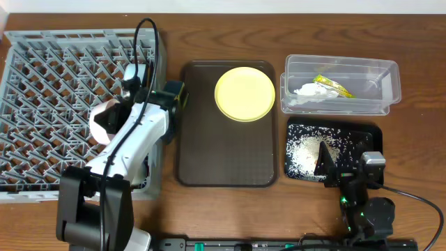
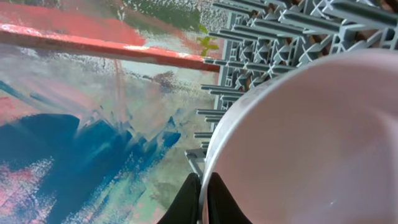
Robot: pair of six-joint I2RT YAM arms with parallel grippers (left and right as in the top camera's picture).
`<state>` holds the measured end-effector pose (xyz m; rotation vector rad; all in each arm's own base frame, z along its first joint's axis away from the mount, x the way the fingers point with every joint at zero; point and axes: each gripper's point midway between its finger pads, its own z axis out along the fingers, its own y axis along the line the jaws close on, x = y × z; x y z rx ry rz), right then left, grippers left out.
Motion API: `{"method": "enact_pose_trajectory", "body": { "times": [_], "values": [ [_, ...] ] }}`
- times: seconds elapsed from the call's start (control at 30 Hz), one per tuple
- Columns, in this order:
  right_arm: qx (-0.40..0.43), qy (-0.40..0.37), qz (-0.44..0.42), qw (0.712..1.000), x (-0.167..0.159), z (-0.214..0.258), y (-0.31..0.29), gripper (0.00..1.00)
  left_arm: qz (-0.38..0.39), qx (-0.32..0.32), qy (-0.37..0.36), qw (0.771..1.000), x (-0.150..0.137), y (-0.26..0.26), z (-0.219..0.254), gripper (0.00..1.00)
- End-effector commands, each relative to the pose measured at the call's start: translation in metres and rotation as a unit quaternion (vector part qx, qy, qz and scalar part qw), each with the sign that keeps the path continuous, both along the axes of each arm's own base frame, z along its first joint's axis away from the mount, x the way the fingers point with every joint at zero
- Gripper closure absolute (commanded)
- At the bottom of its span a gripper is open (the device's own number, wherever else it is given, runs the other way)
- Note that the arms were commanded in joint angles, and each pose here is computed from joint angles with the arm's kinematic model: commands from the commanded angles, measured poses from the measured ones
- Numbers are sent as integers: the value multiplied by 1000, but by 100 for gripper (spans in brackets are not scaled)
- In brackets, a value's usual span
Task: Sort waste into correct bins and load items into the dishwasher
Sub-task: 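Reach the left gripper to the yellow plate edge and grasp it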
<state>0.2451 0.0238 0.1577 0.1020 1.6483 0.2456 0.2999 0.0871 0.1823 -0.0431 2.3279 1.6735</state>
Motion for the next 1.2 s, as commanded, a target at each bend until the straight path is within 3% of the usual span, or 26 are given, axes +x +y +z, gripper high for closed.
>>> {"method": "enact_pose_trajectory", "body": {
  "times": [0.0, 0.33, 0.4, 0.53, 0.7, 0.93, 1.0, 1.17],
  "values": [
    [-7, 0, -4, 1000, 0, -1, -2, 1, 5, -27, 2, 1000, -5, -5, -12, 94],
    [-7, 0, -4, 1000, 0, -1, -2, 1, -73, -13, 11, 997, 4, -48, -8, 84],
    [-7, 0, -4, 1000, 0, -1, -2, 1, -79, -17, 12, 997, 4, -53, -9, 73],
    [-7, 0, -4, 1000, 0, -1, -2, 1, -85, -66, 22, 994, 2, -69, -19, 31],
    [-7, 0, -4, 1000, 0, -1, -2, 1, -96, -188, 63, 975, -6, -112, -35, 22],
    [-7, 0, -4, 1000, 0, -1, -2, 1, -133, -379, 17, 916, 14, -191, -27, 16],
    [-7, 0, -4, 1000, 0, -1, -2, 1, -151, -447, -8, 882, 27, -219, -27, 9],
    [-7, 0, -4, 1000, 0, -1, -2, 1, -207, -538, -62, 815, 66, -269, -21, 9]
  ]
}}
